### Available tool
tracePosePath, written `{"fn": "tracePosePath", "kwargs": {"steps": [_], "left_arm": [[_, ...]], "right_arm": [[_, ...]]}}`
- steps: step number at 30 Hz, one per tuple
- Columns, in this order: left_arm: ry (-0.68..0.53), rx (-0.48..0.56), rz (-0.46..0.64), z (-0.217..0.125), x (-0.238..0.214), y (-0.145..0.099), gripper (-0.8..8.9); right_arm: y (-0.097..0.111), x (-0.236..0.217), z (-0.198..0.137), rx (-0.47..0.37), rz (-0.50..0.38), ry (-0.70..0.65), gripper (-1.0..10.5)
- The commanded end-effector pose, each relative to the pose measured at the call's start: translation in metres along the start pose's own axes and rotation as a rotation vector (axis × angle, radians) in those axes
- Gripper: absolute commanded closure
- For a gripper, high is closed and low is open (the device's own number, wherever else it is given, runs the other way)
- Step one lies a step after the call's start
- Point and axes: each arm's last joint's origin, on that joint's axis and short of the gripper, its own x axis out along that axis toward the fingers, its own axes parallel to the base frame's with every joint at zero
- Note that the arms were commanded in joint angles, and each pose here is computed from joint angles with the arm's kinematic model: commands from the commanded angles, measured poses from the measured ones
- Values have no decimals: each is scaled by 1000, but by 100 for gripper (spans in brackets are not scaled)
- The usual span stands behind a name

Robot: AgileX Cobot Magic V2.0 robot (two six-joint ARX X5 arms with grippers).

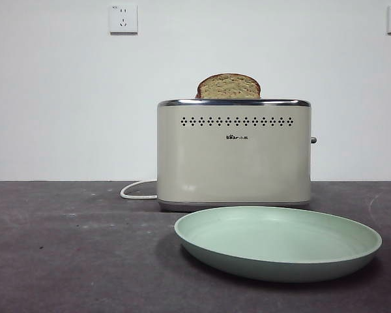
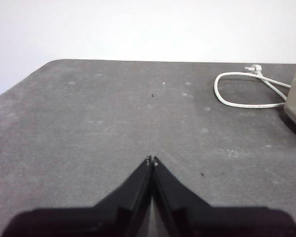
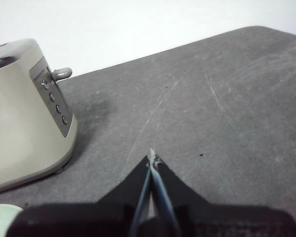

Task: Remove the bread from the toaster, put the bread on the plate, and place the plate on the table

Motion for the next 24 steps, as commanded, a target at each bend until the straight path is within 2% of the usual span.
{"fn": "tracePosePath", "kwargs": {"steps": [1, 3, 6, 13, 18, 24], "left_arm": [[3, -36, 2, -3, 1, 0, 819], [2, -41, -1, -1, 0, 0, 820], [-7, -52, -48, 9, -4, -2, 820], [-62, -144, -103, 50, -19, -5, 820], [-1, -144, -177, 84, -32, -8, 820], [83, -131, -317, 126, -40, -14, 820]], "right_arm": [[-1, 1, -3, 30, -6, 11, 946], [1, 0, 0, 61, 18, -6, 949], [6, -3, 9, 81, 135, 0, 957], [17, -10, 46, 131, 253, -1, 958], [29, -12, 83, 114, 347, 88, 958], [46, -11, 127, 5, 505, 275, 958]]}}
